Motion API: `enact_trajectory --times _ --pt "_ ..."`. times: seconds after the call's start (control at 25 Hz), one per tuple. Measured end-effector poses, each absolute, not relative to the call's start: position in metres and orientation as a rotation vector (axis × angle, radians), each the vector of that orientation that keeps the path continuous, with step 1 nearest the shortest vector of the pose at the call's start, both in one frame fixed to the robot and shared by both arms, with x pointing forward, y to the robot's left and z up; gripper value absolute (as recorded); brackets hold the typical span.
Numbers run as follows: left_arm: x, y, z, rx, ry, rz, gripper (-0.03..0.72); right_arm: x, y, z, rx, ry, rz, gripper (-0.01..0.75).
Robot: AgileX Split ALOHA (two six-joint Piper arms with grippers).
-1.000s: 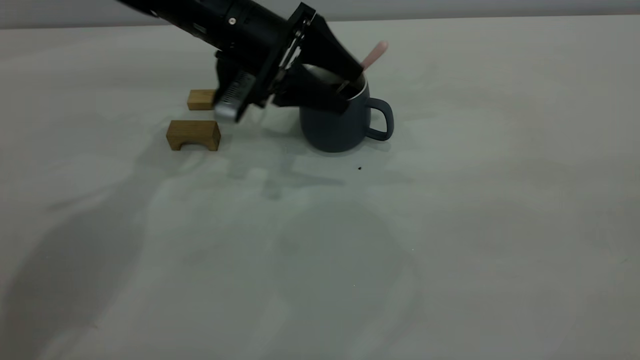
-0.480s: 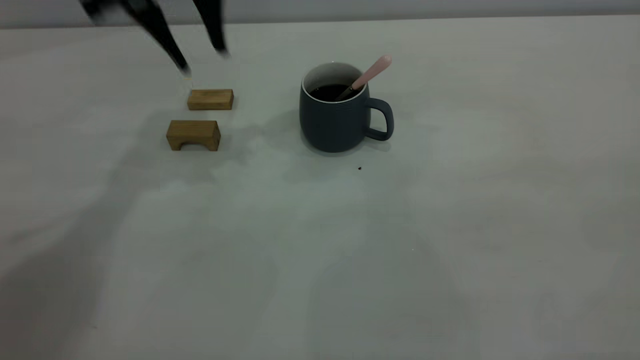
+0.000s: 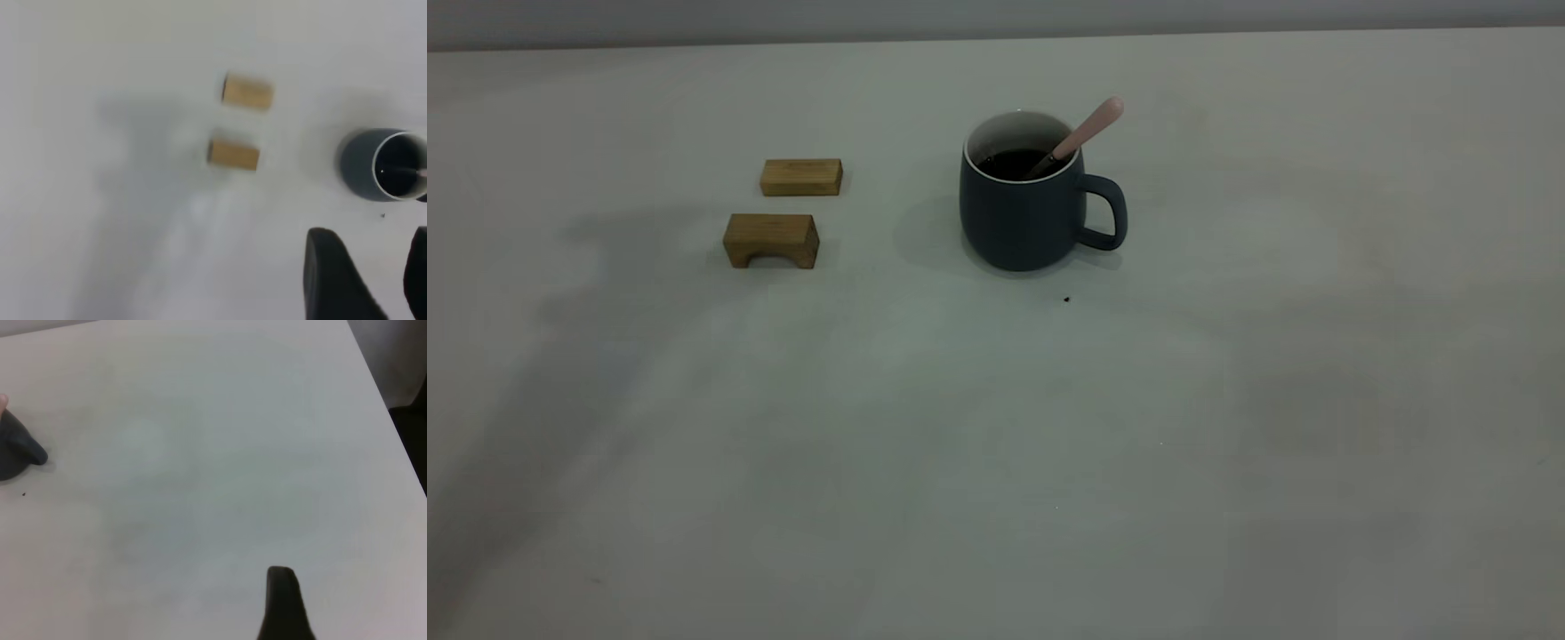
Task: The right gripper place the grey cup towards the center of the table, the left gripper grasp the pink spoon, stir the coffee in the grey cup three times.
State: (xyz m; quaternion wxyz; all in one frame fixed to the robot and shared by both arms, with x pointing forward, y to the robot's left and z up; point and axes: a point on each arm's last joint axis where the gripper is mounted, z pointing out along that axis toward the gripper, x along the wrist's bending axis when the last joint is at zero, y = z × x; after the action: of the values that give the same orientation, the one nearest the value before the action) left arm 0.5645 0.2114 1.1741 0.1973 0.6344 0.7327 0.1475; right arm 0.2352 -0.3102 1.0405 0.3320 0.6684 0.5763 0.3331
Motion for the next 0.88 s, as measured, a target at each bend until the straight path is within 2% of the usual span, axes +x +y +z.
enact_trajectory --times 0.24,0.4,0.68,0.88 --pt "0.506 0.222 1.233 2.034 1.546 0.564 0.315 0.235 -0.31 1.04 1.746 1.506 0.87 0.574" --pt "0.465 0.232 1.247 2.057 1.42 0.611 0.314 0.235 -0.31 1.04 1.746 1.506 0.87 0.574" --pt "0.36 0.272 1.208 2.046 1.458 0.653 0.313 0.235 -0.31 1.04 1.746 1.506 0.87 0.574" --pt "0.307 0.295 1.143 2.001 1.631 0.666 0.312 0.235 -0.31 1.04 1.746 1.506 0.87 0.574"
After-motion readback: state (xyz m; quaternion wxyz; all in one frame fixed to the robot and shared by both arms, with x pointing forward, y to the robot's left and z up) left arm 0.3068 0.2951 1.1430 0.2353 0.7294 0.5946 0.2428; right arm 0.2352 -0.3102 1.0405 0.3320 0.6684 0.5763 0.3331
